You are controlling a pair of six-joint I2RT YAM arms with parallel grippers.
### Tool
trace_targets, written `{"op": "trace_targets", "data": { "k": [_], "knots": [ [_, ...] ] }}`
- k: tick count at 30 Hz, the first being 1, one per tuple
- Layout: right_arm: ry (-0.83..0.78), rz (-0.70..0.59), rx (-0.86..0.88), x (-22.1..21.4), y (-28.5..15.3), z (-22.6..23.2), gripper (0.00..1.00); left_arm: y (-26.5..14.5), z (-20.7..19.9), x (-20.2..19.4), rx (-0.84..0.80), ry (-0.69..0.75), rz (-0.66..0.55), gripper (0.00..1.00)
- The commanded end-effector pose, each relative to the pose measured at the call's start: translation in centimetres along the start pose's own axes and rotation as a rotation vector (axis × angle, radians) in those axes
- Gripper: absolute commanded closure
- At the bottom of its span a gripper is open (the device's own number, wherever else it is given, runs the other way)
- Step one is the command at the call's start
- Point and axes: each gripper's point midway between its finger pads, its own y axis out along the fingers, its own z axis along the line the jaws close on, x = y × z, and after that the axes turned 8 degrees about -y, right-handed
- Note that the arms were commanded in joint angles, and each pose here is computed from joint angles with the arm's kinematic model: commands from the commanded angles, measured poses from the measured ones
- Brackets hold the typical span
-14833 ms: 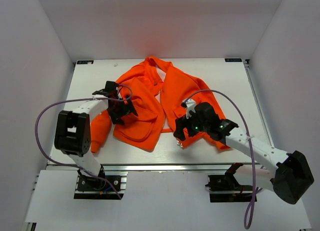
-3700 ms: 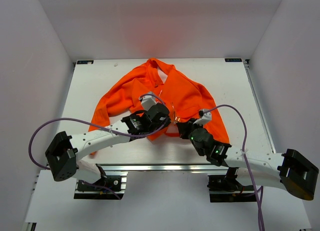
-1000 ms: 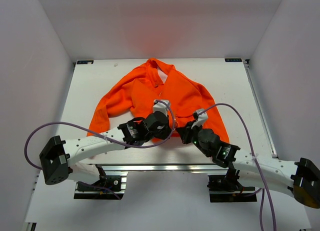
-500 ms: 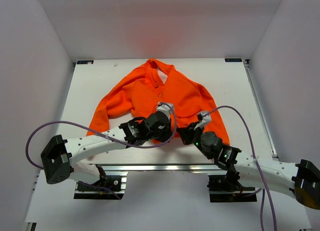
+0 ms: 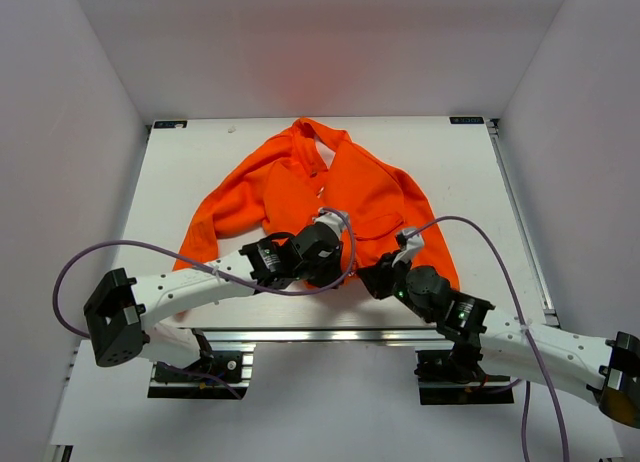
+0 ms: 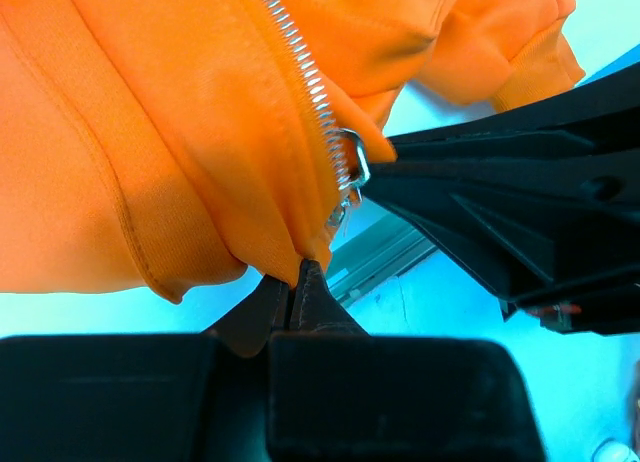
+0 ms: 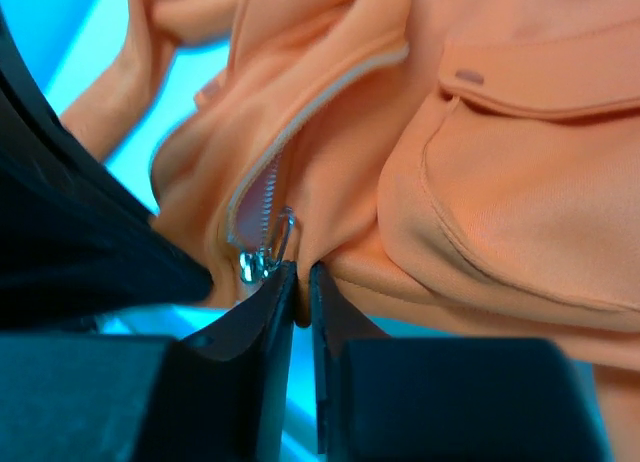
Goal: Zip up the jacket
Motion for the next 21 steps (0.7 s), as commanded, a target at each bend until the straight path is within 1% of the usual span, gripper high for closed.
{"op": "trace_targets", "data": {
  "k": [1,2,4,5,7,8,10,11,12,13,15,16,18,21],
  "knots": [
    [0.010,0.095,0.051,-1.3,-1.1,0.8,0.83,-1.1,-1.1,0.8,-0.042,-0.018,0.016,1.00],
    [0.010,0.106,0.060,-1.6,-1.3,0.8,0.77,-1.2,-1.2,1.0,-0.049,-0.020,0.011,1.00],
    [0.014,0.131,0.080,-2.4,-1.7,0.9,0.71,-1.3,-0.9,1.5,-0.049,-0.030,-0.002,1.00],
    [0.015,0.136,0.084,-2.5,-1.9,0.9,0.64,-1.4,-0.9,1.6,-0.053,-0.033,-0.004,1.00],
    [0.014,0.153,0.094,-2.5,-2.3,1.1,0.59,-1.6,-0.8,2.1,-0.061,-0.045,-0.015,1.00],
    [0.010,0.159,0.095,-2.5,-2.5,1.1,0.52,-1.7,-0.7,2.2,-0.066,-0.049,-0.017,1.00],
    [0.008,0.169,0.109,-2.4,-2.8,1.3,0.46,-1.9,-0.7,2.7,-0.084,-0.060,-0.030,1.00],
    [0.010,0.183,0.100,-2.7,-3.0,1.1,0.40,-1.9,-0.6,2.9,-0.089,-0.061,-0.035,1.00],
    [0.010,0.184,0.094,-2.6,-3.0,1.1,0.38,-2.1,-0.9,2.9,-0.115,-0.063,-0.025,1.00],
    [0.019,0.184,0.090,-2.6,-3.0,1.1,0.33,-2.2,-0.9,2.9,-0.128,-0.065,-0.018,1.00],
    [0.034,0.165,0.106,-2.1,-2.9,1.5,0.28,-2.3,-1.0,3.0,-0.149,-0.063,-0.017,1.00],
    [0.052,0.152,0.118,-1.6,-2.9,1.9,0.23,-2.4,-0.9,3.0,-0.157,-0.062,-0.016,1.00],
    [0.077,0.100,0.178,-0.4,-2.6,3.1,0.21,-2.3,-1.0,2.5,-0.194,-0.045,0.000,1.00],
    [0.129,0.063,0.208,0.9,-2.3,3.8,0.14,-2.6,-0.8,2.0,-0.220,-0.031,-0.005,1.00]
  ]
}}
